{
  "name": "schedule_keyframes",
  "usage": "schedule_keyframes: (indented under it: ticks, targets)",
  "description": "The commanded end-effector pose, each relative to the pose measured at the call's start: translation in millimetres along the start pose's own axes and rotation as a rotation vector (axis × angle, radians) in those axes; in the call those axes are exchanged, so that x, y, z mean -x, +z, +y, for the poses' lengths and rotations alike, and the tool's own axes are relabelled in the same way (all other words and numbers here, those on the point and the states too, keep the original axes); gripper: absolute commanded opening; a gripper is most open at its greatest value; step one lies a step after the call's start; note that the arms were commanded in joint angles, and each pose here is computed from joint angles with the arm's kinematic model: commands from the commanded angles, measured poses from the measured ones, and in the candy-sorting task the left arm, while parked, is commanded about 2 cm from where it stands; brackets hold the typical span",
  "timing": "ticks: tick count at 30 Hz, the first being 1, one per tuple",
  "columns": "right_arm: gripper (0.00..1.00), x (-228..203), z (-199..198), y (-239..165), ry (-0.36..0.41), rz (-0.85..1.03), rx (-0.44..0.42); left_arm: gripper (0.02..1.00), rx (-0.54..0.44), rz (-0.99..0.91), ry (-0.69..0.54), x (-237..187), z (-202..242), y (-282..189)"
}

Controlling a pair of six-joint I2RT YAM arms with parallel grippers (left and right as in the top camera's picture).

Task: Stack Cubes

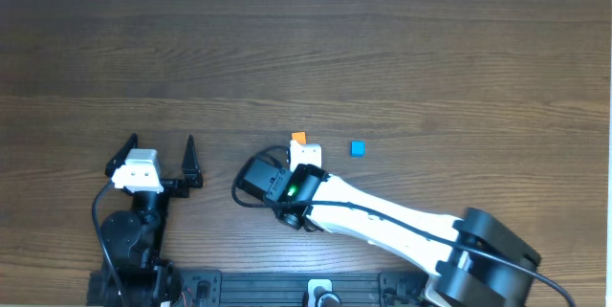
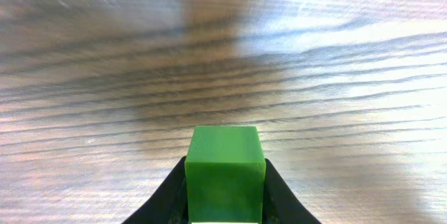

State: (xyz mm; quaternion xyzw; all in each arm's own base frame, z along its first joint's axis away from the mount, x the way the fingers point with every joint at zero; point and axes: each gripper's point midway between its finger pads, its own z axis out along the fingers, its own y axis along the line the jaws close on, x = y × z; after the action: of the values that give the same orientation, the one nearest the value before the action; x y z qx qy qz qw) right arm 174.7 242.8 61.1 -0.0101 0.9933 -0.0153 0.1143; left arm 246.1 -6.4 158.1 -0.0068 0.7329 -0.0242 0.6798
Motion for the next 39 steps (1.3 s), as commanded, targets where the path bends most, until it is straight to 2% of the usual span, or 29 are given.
schedule_keyframes:
  ticks: [1,8,13,21,39]
  targets:
    - [0.056,47,1,-47,0.009,-0.136,0.021,1.000,-0.005,-0.002,0.014,-1,0,0]
    - [0.042,103,11,-86,-0.048,-0.188,0.050,1.000,-0.005,-0.002,0.014,-1,0,0]
    - [0.036,123,12,-71,-0.045,-0.127,0.042,1.000,-0.005,-0.002,0.014,-1,0,0]
    - [0.012,112,10,-23,-0.040,0.052,0.005,1.000,-0.005,-0.002,0.014,-1,0,0]
    - [0.012,109,7,-11,-0.011,0.094,0.027,1.000,-0.005,-0.002,0.014,-1,0,0]
